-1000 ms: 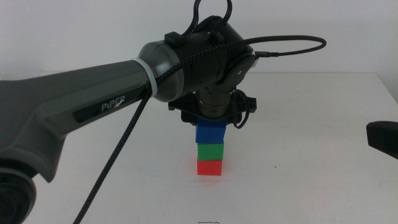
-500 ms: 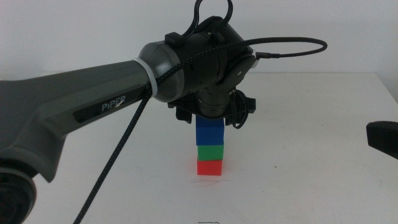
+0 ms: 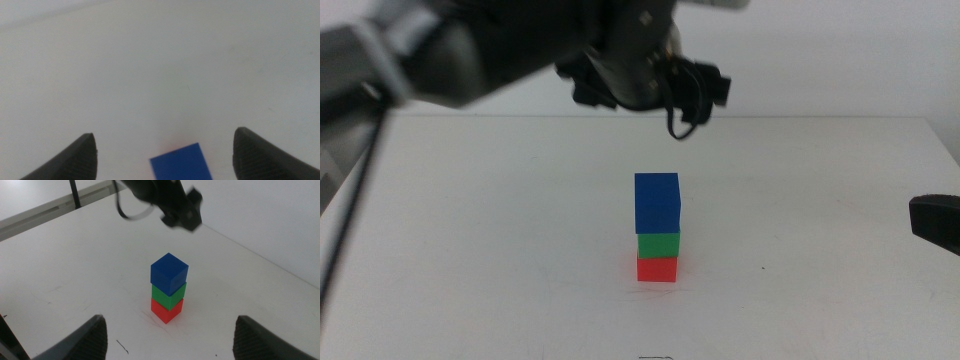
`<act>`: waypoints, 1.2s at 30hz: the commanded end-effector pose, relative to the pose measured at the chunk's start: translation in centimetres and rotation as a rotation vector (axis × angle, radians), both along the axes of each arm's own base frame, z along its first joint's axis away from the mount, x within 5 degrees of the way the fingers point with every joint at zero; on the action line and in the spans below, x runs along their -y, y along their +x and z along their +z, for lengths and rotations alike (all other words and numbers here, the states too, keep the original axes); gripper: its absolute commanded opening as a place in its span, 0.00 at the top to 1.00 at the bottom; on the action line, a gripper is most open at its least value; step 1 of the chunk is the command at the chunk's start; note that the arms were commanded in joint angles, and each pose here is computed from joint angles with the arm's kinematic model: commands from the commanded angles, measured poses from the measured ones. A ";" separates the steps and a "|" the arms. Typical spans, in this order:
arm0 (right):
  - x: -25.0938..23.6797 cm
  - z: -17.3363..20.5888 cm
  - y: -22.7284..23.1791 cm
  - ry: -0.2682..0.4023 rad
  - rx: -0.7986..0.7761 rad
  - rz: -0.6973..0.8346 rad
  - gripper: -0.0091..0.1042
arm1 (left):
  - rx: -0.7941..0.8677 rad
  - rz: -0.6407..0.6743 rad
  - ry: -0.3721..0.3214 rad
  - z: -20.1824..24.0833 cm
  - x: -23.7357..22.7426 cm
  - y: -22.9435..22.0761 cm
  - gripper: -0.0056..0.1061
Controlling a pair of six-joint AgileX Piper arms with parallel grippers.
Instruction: Stack red cubes first, then green, then blue cubes in a specific spot.
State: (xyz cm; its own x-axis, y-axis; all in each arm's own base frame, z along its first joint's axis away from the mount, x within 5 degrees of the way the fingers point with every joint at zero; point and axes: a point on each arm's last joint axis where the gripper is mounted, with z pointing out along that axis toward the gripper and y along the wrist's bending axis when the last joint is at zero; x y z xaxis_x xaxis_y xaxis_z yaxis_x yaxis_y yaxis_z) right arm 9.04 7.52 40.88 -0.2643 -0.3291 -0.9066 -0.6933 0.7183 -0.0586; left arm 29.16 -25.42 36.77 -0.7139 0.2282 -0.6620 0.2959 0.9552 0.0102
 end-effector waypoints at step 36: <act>0.1 1.2 0.2 0.041 0.083 -0.015 0.35 | 0.555 0.164 0.004 18.7 -24.1 -15.9 0.12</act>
